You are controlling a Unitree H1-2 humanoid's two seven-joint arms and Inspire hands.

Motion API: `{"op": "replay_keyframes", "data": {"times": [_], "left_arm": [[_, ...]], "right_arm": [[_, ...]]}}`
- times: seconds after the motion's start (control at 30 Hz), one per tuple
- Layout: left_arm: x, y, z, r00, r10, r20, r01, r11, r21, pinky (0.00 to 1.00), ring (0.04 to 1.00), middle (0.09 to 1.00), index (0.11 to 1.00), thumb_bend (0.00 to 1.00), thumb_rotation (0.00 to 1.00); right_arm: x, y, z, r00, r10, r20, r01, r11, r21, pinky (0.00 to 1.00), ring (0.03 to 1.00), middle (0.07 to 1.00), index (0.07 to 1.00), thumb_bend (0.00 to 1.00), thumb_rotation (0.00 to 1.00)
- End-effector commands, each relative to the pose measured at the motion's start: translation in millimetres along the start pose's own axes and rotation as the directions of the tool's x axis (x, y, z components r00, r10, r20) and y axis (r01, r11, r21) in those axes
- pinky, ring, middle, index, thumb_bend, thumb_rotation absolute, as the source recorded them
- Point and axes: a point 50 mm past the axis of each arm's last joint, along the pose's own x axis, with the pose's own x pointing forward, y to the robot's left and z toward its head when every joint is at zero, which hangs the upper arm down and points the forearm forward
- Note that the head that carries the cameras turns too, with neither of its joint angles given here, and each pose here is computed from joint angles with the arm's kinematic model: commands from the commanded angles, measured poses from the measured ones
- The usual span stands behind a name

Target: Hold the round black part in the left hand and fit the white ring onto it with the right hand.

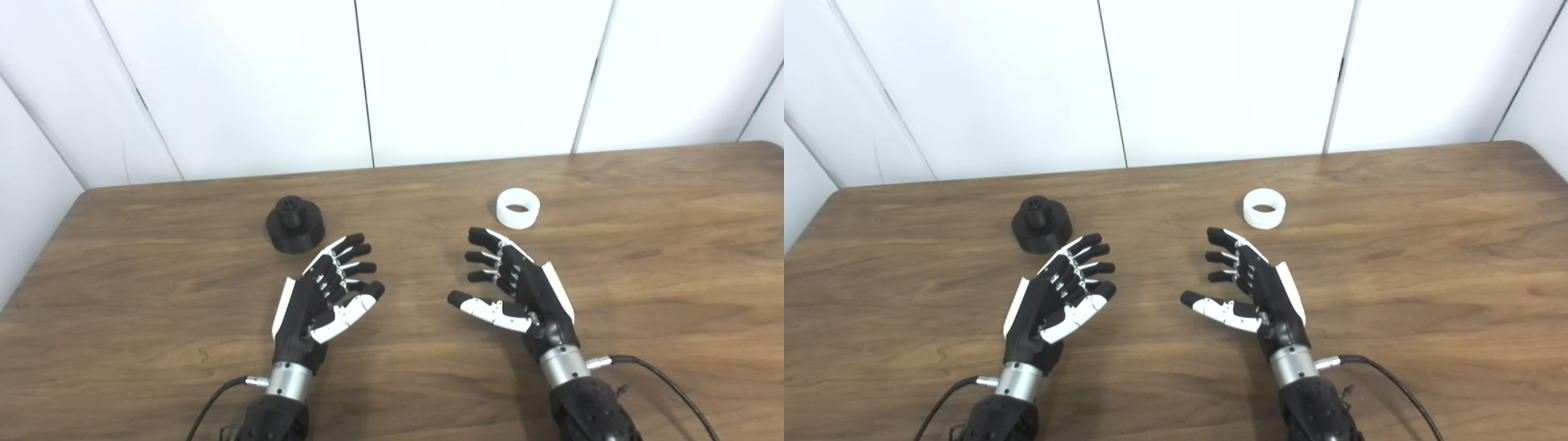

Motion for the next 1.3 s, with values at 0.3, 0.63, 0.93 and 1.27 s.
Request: {"op": "replay_keyframes", "data": {"times": [0.3,0.63,0.93,1.27], "left_arm": [[15.7,-4.3,16.6,0.997,-0.023,0.075,0.022,1.000,0.015,0.55,0.690,0.781,0.781,0.68,0.24],[15.8,-5.0,17.0,0.997,-0.029,0.069,0.028,0.999,0.018,0.56,0.696,0.789,0.784,0.70,0.26],[16.4,-16.6,10.8,0.997,-0.037,0.064,0.037,0.999,0.002,0.56,0.699,0.785,0.781,0.70,0.25],[19.1,-28.9,4.5,0.997,-0.033,0.072,0.033,0.999,0.003,0.57,0.708,0.788,0.782,0.69,0.21]], "right_arm": [[9.2,0.9,16.5,0.997,-0.006,0.079,0.006,1.000,0.007,0.65,0.770,0.833,0.802,0.71,0.13],[9.9,0.5,17.6,0.997,-0.006,0.083,0.006,1.000,0.004,0.64,0.763,0.830,0.800,0.70,0.12],[5.3,-11.9,11.4,0.997,0.001,0.076,-0.002,1.000,0.017,0.67,0.781,0.848,0.808,0.69,0.11],[1.6,-28.9,1.9,0.997,-0.011,0.072,0.011,1.000,0.006,0.66,0.772,0.832,0.800,0.71,0.12]]}}
